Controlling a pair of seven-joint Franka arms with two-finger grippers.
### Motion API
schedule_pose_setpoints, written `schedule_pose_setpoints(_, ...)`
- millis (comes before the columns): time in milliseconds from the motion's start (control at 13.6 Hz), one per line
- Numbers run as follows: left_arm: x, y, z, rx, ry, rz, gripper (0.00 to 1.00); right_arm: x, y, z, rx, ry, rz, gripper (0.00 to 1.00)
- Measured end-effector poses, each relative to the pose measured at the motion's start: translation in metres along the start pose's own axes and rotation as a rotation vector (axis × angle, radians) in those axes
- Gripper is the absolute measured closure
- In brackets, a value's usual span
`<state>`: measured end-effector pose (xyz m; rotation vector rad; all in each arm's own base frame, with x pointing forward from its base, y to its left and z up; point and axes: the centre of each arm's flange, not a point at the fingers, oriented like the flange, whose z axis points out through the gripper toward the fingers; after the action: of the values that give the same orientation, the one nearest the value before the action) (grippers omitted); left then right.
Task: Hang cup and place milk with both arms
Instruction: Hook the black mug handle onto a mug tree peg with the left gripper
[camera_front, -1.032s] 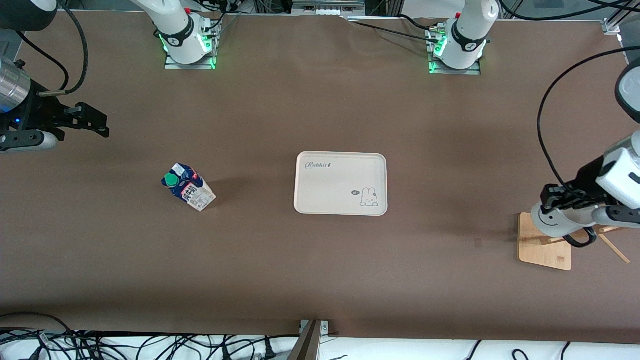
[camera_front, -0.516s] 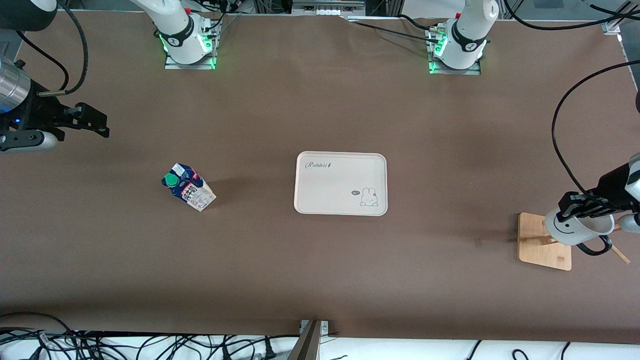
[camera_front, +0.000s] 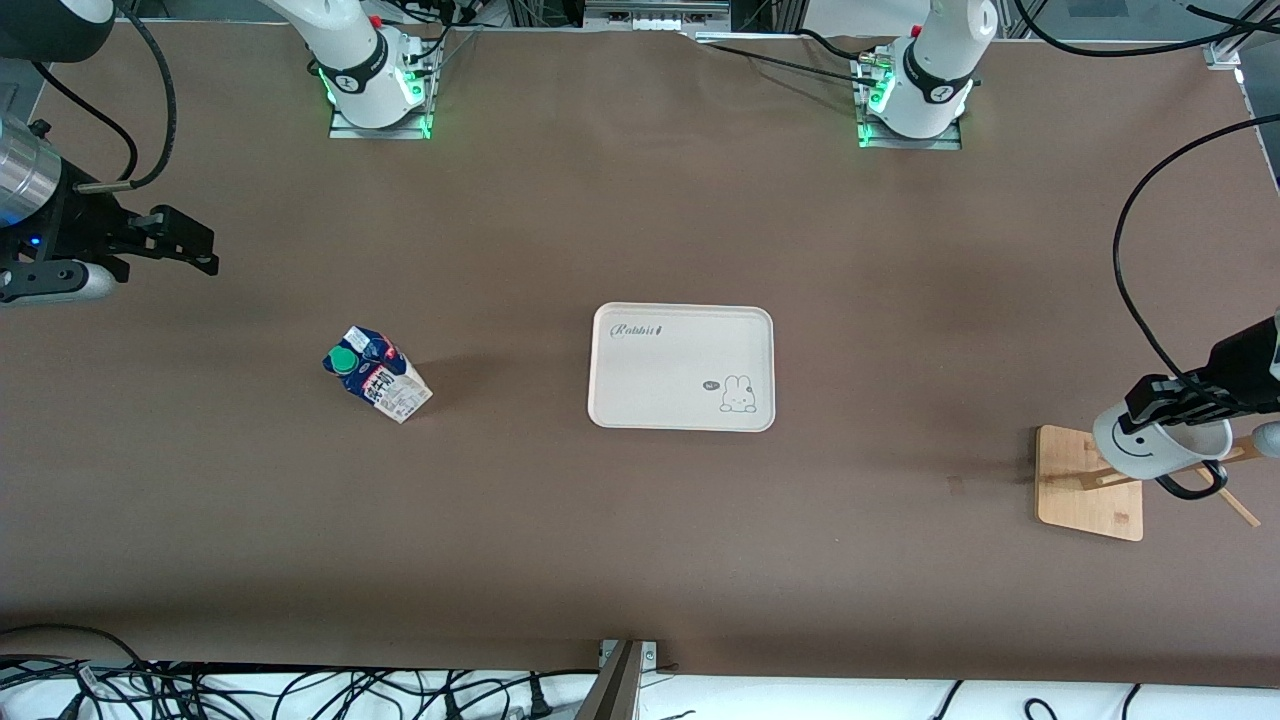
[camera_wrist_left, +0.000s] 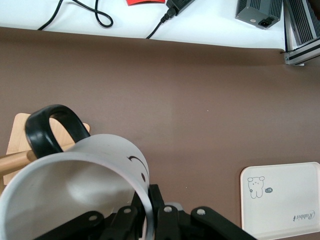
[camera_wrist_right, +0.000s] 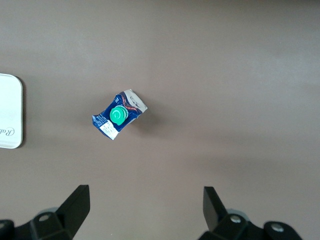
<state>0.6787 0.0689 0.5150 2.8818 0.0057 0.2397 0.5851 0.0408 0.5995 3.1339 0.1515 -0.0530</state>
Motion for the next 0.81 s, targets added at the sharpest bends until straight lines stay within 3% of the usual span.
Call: schedule_pose_setpoints(811, -0.007, -0.024, -0.006, -0.003, -0.025, -0.017, 0.93, 0.000, 0.000, 0.000, 0.000, 0.000, 0.000, 0.00)
